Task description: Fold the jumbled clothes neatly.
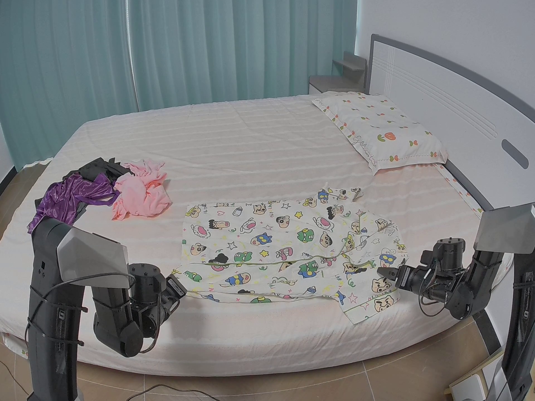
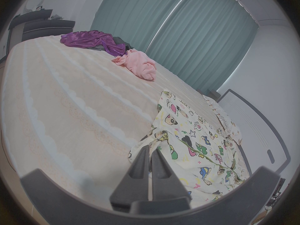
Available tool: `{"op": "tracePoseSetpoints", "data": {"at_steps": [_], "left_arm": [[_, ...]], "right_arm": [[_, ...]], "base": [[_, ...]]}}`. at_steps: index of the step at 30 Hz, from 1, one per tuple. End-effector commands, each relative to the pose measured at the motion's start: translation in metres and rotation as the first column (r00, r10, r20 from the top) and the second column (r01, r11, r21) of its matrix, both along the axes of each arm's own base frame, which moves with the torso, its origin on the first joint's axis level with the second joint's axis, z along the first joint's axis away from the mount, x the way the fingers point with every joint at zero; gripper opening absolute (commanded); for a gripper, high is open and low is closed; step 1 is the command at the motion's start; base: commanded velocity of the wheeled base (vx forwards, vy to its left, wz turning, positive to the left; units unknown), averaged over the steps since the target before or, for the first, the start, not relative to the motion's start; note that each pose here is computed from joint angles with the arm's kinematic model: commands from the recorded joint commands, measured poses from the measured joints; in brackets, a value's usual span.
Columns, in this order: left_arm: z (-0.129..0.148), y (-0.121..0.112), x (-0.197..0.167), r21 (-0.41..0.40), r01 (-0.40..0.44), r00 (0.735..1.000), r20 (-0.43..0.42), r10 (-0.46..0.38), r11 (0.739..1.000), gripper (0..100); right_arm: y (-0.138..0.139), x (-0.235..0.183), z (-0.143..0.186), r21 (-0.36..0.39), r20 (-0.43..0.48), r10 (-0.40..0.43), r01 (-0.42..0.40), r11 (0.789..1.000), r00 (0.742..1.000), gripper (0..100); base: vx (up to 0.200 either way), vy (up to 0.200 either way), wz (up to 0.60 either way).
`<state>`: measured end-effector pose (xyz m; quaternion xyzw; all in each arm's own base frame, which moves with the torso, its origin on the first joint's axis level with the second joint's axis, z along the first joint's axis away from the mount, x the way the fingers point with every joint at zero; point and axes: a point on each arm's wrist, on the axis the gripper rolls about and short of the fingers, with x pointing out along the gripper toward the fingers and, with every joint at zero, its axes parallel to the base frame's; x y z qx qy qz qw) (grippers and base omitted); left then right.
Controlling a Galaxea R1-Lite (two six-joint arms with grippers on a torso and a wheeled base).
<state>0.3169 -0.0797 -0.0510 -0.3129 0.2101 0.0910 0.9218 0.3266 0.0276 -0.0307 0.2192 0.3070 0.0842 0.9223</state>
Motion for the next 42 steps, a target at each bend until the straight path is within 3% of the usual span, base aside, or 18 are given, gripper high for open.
{"op": "tracePoseSetpoints", "data": {"at_steps": [1, 4, 6, 8, 15, 23, 33, 34, 42], "left_arm": [[0.0, 0.0, 0.001, -0.005, 0.0, 1.0, 0.004, 0.0, 1.0, 0], [0.0, -0.001, 0.001, -0.006, 0.0, 1.0, 0.005, 0.0, 1.0, 0], [0.0, -0.001, 0.002, -0.009, 0.002, 1.0, 0.007, -0.002, 1.0, 0], [0.0, -0.001, 0.002, -0.009, 0.002, 1.0, 0.007, -0.002, 1.0, 0], [0.001, -0.001, 0.002, -0.009, 0.002, 1.0, 0.008, -0.002, 1.0, 0], [0.0, -0.001, 0.002, -0.011, 0.003, 1.0, 0.006, -0.002, 1.0, 0], [0.0, -0.001, 0.002, -0.011, 0.002, 1.0, 0.005, -0.002, 1.0, 0], [0.0, -0.001, 0.002, -0.011, 0.002, 1.0, 0.005, -0.002, 1.0, 0], [0.0, -0.001, 0.002, -0.011, 0.004, 1.0, 0.006, -0.004, 1.0, 0]], "right_arm": [[-0.021, -0.011, 0.001, 0.026, -0.017, 0.004, -0.003, 1.0, 1.0, 100], [-0.032, -0.013, -0.002, 0.013, -0.001, 0.035, -0.035, 0.999, 0.999, 100], [-0.042, -0.022, -0.01, -0.012, 0.014, 0.146, -0.146, 0.989, 0.989, 100], [-0.044, -0.024, -0.012, -0.018, 0.021, 0.185, -0.185, 0.983, 0.982, 100], [-0.031, -0.022, -0.025, -0.084, 0.022, 0.304, -0.301, 0.95, 0.952, 100], [-0.013, -0.008, -0.035, -0.096, 0.038, 0.364, -0.359, 0.928, 0.931, 100], [-0.006, -0.004, -0.044, -0.097, 0.033, 0.387, -0.382, 0.919, 0.922, 100], [-0.006, -0.004, -0.044, -0.097, 0.033, 0.387, -0.382, 0.919, 0.922, 0], [-0.008, -0.014, -0.042, -0.124, 0.021, 0.404, -0.398, 0.909, 0.915, 0]], "base": [[0.0, 0.0, 0.0], [0.0, 0.0, 0.0], [0.0, 0.0, 0.0], [0.0, 0.0, 0.0], [0.0, 0.0, 0.0], [0.0, 0.0, 0.0], [0.0, 0.0, 0.0], [0.0, 0.0, 0.0], [0.0, 0.0, 0.0]]}}
